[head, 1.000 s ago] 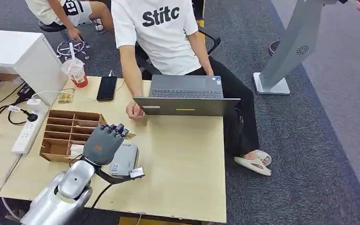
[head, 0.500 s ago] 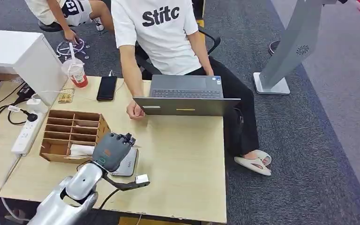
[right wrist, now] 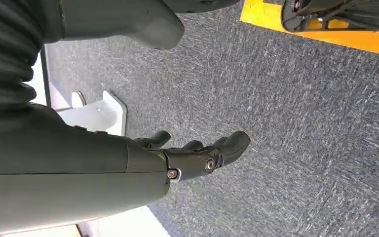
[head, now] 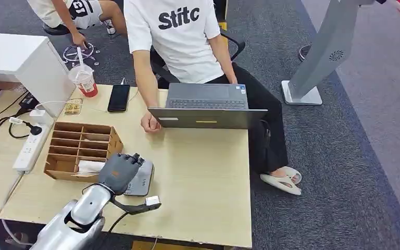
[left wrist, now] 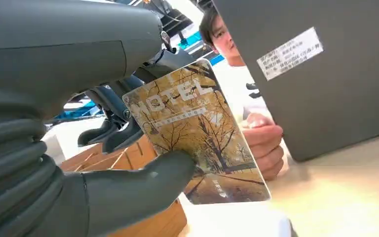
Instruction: Pass the card to the sensor for recognition and then transmit it.
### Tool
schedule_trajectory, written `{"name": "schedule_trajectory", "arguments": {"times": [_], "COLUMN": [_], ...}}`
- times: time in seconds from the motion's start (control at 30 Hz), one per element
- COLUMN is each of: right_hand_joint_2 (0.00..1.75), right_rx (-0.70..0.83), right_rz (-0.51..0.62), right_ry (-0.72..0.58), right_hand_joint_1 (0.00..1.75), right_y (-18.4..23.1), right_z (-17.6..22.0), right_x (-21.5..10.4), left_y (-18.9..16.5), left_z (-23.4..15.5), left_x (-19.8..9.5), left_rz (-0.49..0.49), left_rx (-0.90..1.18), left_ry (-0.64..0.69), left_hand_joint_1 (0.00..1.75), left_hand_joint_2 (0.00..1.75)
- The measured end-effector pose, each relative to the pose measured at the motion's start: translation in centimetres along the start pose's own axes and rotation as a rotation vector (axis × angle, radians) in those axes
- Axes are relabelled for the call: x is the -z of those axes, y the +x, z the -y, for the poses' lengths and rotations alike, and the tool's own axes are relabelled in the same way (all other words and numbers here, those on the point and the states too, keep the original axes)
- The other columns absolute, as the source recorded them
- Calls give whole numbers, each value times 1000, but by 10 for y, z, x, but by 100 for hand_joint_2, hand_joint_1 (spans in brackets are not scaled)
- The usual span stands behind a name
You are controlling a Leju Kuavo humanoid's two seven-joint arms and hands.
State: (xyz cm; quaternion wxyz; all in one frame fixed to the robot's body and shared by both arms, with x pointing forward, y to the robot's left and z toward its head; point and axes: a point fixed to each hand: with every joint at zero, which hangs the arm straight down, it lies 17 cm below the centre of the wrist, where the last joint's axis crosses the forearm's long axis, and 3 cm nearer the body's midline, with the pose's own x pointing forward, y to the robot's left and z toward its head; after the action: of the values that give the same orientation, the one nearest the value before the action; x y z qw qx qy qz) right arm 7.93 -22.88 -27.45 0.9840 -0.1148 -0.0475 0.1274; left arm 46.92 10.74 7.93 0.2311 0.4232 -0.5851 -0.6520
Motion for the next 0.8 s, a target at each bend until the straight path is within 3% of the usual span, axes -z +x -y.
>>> {"name": "schedule_trajectory", "arguments": {"times": [0.4,0.8], "right_hand_joint_2": [175,175], "right_rx": [-4,-14], "right_rz": [-6,-10], "right_ry": [0,-1], "right_hand_joint_1": [0,0], "right_y": [-2,-2], "right_z": [0,0], "right_x": [0,0], "left_y": [-16,-11], "left_z": [44,67], "left_x": [-31,-35], "left_rz": [-93,-125], "left_rx": [-29,-79], "left_ry": [-76,-119], "left_hand_joint_1": [175,175], "left_hand_joint_2": [175,175]}}
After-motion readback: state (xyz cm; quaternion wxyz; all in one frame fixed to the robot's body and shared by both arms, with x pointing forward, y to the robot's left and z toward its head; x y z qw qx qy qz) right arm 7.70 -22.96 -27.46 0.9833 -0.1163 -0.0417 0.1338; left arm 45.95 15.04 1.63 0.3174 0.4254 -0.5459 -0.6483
